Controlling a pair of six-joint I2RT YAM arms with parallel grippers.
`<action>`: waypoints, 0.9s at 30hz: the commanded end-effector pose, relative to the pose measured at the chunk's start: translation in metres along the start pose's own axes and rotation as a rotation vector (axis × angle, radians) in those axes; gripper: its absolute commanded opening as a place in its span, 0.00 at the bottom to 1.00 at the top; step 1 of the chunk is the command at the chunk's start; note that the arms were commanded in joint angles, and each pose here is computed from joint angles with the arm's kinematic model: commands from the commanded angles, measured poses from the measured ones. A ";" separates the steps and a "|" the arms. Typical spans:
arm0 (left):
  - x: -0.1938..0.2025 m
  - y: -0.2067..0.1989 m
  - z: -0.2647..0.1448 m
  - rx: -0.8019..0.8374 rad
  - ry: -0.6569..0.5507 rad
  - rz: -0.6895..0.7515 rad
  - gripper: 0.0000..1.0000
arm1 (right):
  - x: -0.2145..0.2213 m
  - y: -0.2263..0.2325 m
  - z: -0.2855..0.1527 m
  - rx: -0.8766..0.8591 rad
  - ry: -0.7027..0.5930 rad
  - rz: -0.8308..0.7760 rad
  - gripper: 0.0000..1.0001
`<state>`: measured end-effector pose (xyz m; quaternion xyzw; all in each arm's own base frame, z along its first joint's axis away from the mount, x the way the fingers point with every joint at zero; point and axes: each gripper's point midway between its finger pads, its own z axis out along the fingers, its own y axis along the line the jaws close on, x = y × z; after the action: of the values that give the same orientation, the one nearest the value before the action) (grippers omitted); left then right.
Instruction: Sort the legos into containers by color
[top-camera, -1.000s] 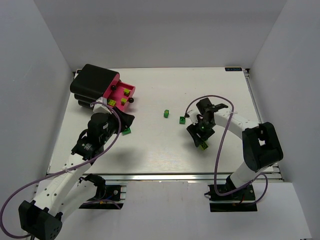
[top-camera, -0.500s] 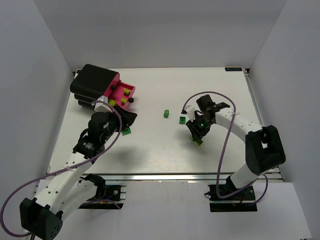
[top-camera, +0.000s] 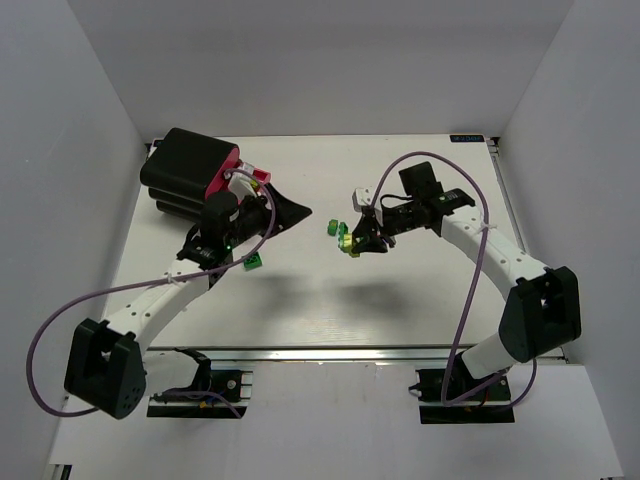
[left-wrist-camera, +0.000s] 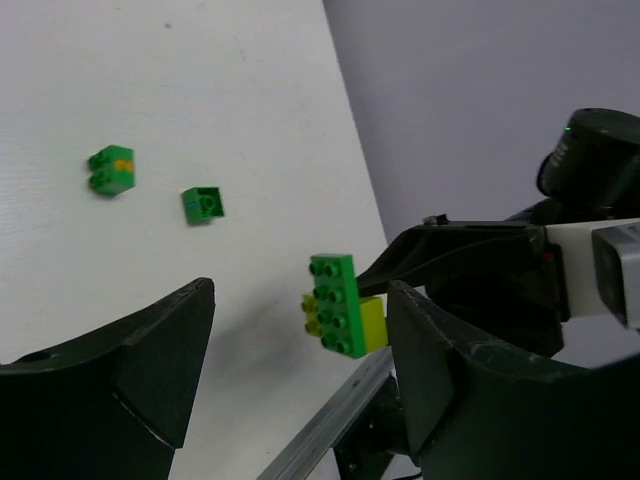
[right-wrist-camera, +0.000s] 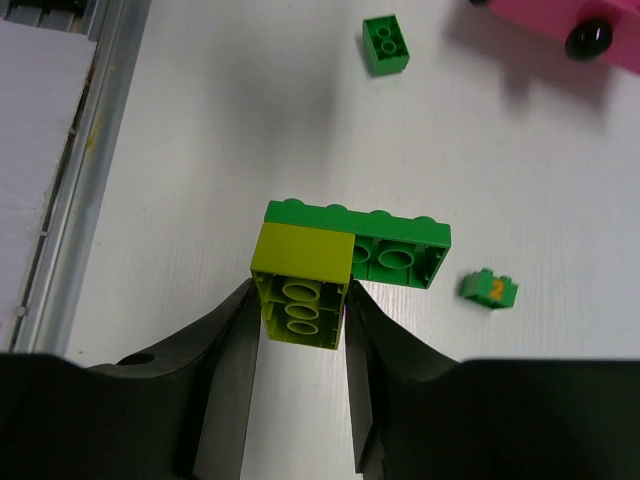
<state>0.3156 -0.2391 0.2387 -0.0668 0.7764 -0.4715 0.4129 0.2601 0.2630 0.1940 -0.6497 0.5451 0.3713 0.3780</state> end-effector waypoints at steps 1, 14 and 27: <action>-0.014 -0.048 0.006 0.204 0.018 0.007 0.80 | -0.034 -0.004 0.003 -0.049 -0.127 -0.206 0.00; 0.019 -0.043 0.052 0.253 0.337 -0.032 0.78 | -0.036 -0.045 0.018 0.061 -0.026 -0.346 0.00; 0.022 0.008 0.069 -0.067 0.409 0.031 0.62 | -0.021 -0.069 0.029 0.126 0.102 -0.315 0.00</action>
<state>0.3542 -0.3014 0.2224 0.0262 0.8315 -0.4877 0.2647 0.3089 0.2981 0.1854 -0.7220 0.4860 0.2616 0.4172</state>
